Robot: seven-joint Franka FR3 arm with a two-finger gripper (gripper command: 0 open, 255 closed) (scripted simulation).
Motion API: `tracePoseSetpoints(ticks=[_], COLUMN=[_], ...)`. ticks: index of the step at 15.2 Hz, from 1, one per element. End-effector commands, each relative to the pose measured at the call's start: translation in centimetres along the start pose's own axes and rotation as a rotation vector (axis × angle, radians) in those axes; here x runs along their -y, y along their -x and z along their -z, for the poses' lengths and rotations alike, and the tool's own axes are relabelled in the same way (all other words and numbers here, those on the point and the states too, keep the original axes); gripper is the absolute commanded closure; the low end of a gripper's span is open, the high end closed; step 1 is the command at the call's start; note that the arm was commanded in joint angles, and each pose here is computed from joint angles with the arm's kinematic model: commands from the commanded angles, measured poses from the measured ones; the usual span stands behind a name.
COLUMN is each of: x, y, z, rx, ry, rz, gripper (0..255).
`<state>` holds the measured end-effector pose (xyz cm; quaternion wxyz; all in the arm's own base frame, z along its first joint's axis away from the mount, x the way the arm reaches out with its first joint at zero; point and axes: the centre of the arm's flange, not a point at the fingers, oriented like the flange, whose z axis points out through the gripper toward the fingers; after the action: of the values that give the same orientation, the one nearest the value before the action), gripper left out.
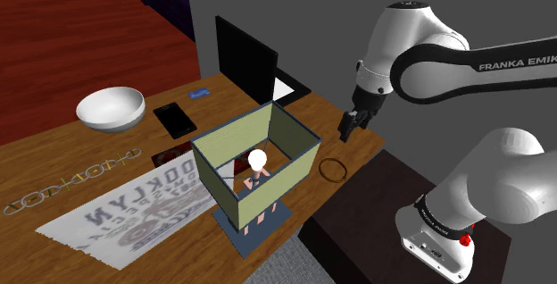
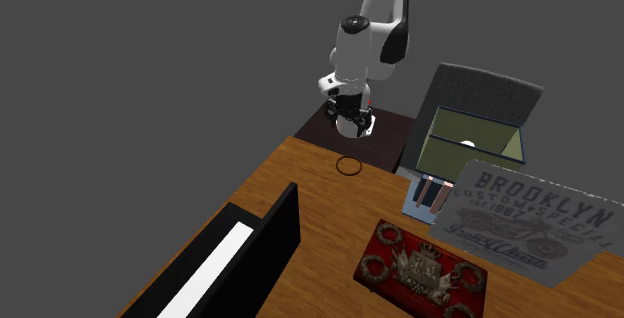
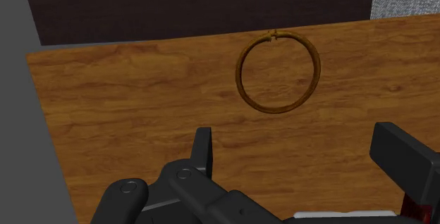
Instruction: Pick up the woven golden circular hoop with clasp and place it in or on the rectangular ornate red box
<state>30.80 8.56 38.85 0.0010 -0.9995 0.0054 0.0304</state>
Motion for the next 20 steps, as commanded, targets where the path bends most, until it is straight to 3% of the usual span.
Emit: tracePoseSetpoints(ticks=[1, 9, 17, 20], x=[1.1, 6.6, 6.8, 6.8], y=[-0.1, -0.3, -0.3, -0.3], z=[-2.2, -11.2, -15.5, -15.5], rx=[-0.001, 0.002, 0.002, 0.002], ry=[-0.001, -0.002, -0.002, -0.002], rz=[-0.003, -0.013, -0.013, -0.013], gripper=[0, 0, 0, 0])
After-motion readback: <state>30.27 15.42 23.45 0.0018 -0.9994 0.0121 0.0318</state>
